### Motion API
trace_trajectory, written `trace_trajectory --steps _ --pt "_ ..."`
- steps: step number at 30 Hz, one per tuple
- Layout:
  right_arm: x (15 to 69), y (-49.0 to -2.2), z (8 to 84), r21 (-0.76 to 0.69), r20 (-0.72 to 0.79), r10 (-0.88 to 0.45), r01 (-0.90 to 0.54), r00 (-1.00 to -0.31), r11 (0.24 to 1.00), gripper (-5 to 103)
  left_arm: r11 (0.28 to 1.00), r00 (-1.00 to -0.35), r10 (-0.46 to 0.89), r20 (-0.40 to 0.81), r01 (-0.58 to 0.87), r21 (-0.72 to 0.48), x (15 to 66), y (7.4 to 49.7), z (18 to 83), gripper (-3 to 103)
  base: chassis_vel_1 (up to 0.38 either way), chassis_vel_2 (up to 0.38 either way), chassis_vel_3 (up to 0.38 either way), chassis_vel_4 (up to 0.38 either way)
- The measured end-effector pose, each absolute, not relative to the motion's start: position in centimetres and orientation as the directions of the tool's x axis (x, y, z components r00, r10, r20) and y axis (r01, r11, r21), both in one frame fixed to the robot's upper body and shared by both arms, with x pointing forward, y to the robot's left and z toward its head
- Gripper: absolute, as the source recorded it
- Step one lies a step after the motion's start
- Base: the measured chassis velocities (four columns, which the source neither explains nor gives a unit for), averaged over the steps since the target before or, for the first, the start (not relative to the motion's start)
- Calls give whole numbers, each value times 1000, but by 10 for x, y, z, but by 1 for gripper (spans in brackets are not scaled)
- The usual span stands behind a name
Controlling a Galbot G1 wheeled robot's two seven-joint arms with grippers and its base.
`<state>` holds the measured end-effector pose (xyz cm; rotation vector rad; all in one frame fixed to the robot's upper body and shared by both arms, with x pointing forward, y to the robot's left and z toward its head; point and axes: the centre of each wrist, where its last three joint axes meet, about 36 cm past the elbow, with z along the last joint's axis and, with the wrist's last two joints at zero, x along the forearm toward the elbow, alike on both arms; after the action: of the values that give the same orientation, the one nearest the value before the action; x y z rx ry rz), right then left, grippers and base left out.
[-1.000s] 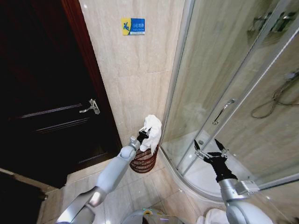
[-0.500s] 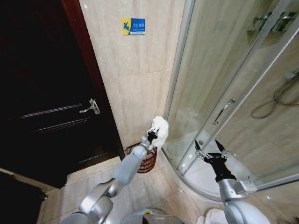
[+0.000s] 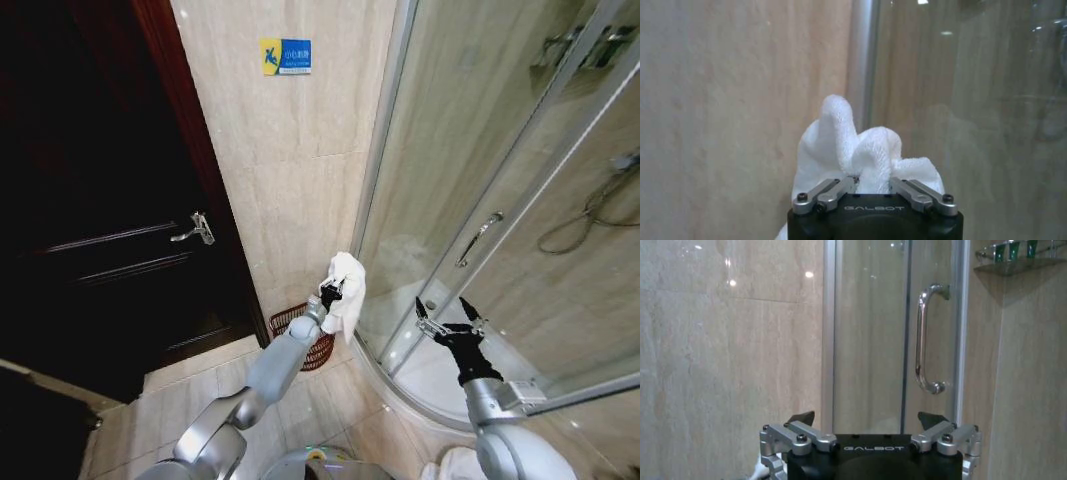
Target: Discard the used towel into the hamper.
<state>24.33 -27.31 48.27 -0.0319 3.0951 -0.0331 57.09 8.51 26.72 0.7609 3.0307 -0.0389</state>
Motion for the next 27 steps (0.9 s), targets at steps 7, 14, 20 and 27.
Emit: trace_trajectory --steps 7,14,20,27 --pt "243 -274 480 -19 -41 -21 -20 -999 1000 100 912 -912 408 -39 405 63 598 127 270 10 0 0 0 0" --pt "245 -275 479 -13 -46 -24 -24 -999 1000 100 918 -925 379 -8 375 130 603 160 256 10 0 0 0 0" --pt "246 -275 480 -7 -52 -28 -28 -998 1000 100 908 -917 395 54 398 129 594 155 241 10 0 0 0 0" --pt "246 -278 481 -8 -55 -27 -27 -998 1000 100 903 -906 389 167 411 129 576 147 219 11 0 0 0 0"
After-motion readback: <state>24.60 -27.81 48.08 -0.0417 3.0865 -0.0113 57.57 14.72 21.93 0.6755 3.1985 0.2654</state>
